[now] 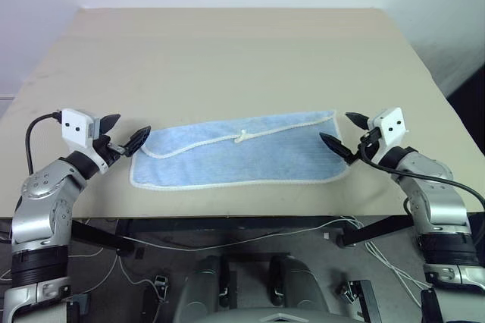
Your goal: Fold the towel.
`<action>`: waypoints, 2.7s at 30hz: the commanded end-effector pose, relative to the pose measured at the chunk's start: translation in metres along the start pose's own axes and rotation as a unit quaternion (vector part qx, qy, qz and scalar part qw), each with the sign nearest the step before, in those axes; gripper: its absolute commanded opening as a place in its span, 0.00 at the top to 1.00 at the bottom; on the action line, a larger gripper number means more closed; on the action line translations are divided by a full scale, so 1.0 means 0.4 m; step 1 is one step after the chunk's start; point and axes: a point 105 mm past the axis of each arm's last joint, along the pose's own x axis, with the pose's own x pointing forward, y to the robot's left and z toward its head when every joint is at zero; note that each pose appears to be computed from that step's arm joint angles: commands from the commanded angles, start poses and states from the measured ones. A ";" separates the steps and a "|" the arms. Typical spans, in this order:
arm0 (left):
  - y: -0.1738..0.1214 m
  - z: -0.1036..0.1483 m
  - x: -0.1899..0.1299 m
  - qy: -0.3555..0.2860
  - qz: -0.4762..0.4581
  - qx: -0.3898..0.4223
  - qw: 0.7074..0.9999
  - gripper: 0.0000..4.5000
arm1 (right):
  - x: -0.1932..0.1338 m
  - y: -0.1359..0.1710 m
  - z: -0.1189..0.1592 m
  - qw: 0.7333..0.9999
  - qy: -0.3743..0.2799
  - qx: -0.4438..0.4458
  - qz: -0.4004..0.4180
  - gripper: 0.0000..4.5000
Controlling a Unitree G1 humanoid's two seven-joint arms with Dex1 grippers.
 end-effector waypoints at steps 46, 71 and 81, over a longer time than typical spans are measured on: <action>0.027 -0.030 0.011 0.156 -0.254 0.399 0.867 0.01 | 0.034 0.056 0.025 0.998 -0.058 0.014 -0.033 0.00; -0.053 -0.074 0.075 0.107 -0.302 0.403 0.857 0.45 | 0.025 0.033 0.057 0.997 -0.058 -0.017 -0.043 0.00; -0.044 -0.107 0.044 0.118 -0.282 0.359 0.882 1.00 | 0.073 -0.006 0.046 0.947 0.029 -0.319 -0.002 0.00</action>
